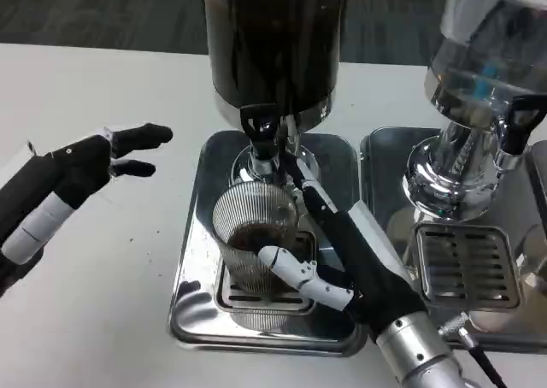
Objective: Grasp the cup under the faucet to collect the drink, then remove the cup.
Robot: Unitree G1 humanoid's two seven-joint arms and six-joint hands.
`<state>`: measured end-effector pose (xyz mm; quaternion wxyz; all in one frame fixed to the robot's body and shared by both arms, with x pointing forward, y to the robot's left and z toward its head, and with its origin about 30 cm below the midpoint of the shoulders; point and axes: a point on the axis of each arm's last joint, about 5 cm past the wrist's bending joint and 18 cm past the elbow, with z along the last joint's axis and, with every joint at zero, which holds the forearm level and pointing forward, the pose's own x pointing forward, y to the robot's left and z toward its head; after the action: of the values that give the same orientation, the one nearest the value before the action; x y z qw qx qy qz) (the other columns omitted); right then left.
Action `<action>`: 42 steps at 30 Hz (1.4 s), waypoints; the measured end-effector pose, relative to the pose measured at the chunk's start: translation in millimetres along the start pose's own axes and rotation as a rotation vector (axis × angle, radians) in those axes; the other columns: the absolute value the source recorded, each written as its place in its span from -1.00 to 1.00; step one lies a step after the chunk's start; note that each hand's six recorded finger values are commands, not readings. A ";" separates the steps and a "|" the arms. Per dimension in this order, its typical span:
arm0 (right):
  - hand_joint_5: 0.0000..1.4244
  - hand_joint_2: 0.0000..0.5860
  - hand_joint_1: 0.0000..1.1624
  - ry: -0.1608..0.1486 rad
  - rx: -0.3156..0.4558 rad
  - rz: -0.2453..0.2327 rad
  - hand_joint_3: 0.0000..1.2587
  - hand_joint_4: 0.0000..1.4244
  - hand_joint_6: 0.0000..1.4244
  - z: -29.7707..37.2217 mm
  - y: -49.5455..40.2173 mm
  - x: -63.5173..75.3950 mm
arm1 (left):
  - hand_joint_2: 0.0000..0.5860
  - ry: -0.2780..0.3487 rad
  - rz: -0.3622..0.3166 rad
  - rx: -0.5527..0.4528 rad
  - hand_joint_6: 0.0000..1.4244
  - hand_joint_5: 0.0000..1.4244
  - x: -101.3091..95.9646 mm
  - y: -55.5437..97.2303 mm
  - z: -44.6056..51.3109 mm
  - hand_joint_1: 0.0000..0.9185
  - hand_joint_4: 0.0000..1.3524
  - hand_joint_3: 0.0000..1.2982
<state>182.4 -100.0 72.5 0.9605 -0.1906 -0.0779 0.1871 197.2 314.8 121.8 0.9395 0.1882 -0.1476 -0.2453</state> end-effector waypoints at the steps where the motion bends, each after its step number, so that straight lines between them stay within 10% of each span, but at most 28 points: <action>1: -1.00 -0.21 -0.33 0.000 0.001 0.000 -1.00 -1.00 -1.00 -0.2 0.1 0.2 | -0.66 0.005 0.000 -0.002 -0.61 -0.81 -1.4 -0.7 -0.6 -1.00 -0.73 -0.54; 42: -1.00 -0.32 -0.22 0.010 -0.012 0.094 -1.00 -1.00 -1.00 -9.2 0.3 10.6 | -0.65 0.052 0.001 -0.006 -0.59 -0.80 -11.7 -1.0 -3.1 -1.00 -0.66 -0.48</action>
<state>194.1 -98.7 64.8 0.9498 -0.2010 -0.0651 0.2307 188.1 321.0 116.5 0.9437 0.1917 -0.1223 -0.2404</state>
